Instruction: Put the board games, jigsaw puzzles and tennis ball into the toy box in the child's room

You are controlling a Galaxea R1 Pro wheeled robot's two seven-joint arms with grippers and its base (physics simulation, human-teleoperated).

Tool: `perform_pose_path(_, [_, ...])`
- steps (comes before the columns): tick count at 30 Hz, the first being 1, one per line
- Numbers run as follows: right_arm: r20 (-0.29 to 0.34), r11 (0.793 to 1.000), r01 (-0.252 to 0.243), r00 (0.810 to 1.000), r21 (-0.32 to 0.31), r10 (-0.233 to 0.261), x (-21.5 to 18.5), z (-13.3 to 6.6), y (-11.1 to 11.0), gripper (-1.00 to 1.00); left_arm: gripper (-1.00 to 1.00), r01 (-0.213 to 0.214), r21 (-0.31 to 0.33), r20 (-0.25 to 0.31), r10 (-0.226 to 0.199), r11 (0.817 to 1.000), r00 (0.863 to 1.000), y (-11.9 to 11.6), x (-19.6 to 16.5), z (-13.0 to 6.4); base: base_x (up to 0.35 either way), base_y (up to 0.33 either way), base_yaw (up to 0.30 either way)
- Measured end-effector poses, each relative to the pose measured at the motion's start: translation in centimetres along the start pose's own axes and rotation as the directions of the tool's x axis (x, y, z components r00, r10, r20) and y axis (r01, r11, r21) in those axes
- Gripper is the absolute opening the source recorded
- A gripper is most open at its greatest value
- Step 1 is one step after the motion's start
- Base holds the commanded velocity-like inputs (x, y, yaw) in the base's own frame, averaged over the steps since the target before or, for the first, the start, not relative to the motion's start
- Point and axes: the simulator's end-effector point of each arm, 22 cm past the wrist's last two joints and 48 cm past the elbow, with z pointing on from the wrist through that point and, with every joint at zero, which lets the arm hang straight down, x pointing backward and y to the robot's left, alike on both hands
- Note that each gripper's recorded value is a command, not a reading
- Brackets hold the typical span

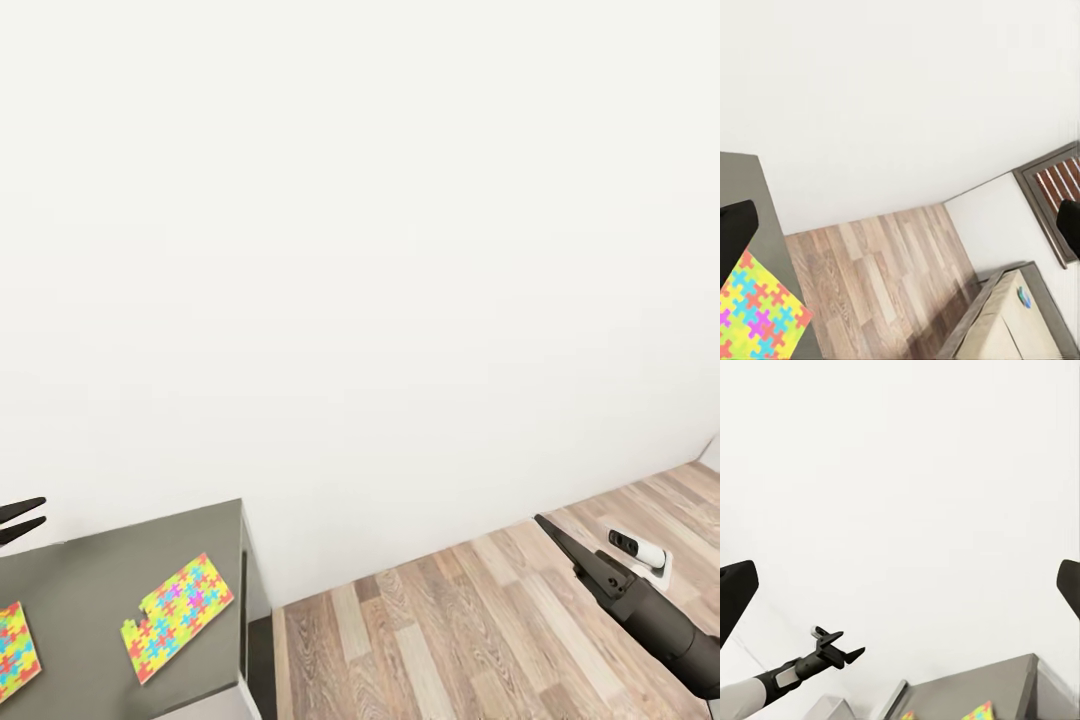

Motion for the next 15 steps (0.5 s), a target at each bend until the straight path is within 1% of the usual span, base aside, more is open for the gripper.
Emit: perform_pose_path(15, [-0.001,1.000,0.000,1.000,0.001,0.000,0.00,-0.02,-0.03,1.00,1.00,0.000,0.002,0.000,0.000,1.000,1.000,-0.02,0.05,0.09,0.002,-0.008,-0.273])
